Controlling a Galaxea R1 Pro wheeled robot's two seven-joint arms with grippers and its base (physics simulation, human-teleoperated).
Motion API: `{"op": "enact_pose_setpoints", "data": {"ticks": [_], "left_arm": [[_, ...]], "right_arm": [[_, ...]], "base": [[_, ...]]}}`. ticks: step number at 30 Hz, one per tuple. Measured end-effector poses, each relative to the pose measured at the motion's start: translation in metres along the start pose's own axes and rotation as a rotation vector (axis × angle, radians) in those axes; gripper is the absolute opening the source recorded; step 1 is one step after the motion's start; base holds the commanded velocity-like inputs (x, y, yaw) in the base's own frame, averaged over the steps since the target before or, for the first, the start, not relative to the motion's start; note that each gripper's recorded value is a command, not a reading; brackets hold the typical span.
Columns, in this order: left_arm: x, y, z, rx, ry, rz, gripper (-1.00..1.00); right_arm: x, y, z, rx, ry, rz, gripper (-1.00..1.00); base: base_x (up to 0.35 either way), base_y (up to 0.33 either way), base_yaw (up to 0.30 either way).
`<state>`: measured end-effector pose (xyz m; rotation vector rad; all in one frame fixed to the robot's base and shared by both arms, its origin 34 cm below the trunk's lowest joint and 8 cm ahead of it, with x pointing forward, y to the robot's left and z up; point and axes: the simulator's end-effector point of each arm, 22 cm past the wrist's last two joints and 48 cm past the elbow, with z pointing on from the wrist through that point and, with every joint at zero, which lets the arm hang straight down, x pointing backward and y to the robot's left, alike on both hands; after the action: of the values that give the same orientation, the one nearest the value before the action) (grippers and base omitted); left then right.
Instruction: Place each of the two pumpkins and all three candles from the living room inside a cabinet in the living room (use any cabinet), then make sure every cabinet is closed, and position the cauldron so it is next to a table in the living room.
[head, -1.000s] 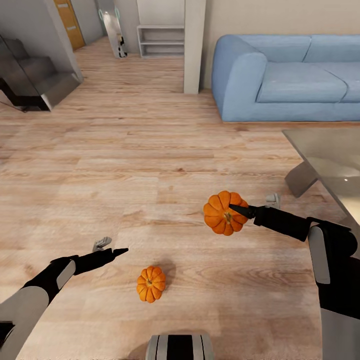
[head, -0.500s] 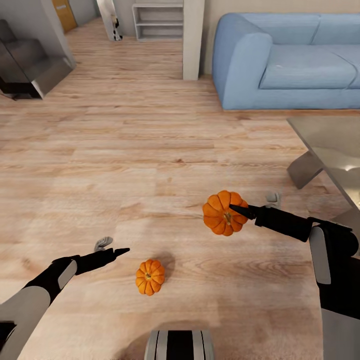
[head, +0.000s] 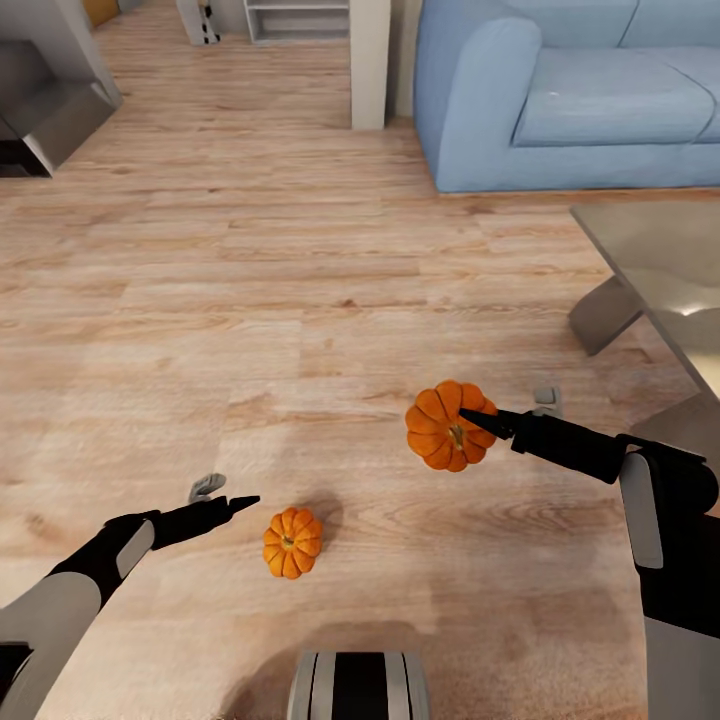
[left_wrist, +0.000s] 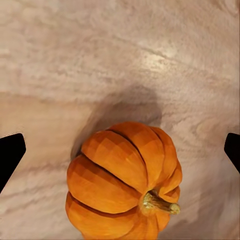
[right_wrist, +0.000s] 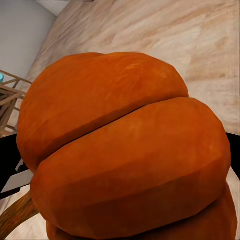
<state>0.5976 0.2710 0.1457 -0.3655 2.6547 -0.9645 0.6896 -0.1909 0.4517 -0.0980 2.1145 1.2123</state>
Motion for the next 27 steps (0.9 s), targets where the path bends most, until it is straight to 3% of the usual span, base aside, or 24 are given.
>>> {"op": "enact_pose_setpoints", "data": {"ticks": [5, 10, 18, 21, 27], "left_arm": [[0.010, 0.004, 0.007, 0.006, 0.018, -0.017, 1.00], [0.019, -0.004, 0.012, 0.074, 0.036, -0.033, 1.00], [0.032, 0.005, 0.019, 0.082, 0.060, -0.053, 1.00], [0.029, 0.004, 0.015, 0.100, 0.031, -0.051, 1.00], [0.029, -0.002, 0.014, 0.132, 0.012, -0.028, 1.00]], "right_arm": [[0.008, -0.009, 0.004, 0.005, 0.012, 0.016, -1.00], [0.017, -0.018, 0.007, 0.010, 0.023, 0.032, -1.00], [0.031, -0.032, 0.013, 0.018, 0.042, 0.058, -1.00], [0.023, -0.028, 0.012, -0.002, 0.011, 0.047, -1.00], [0.023, -0.028, 0.012, -0.001, 0.012, 0.046, -1.00]], "base": [[0.000, 0.000, -0.002], [0.000, 0.000, 0.000], [0.000, 0.000, 0.000], [0.000, 0.000, 0.000], [0.000, 0.000, 0.000]]}}
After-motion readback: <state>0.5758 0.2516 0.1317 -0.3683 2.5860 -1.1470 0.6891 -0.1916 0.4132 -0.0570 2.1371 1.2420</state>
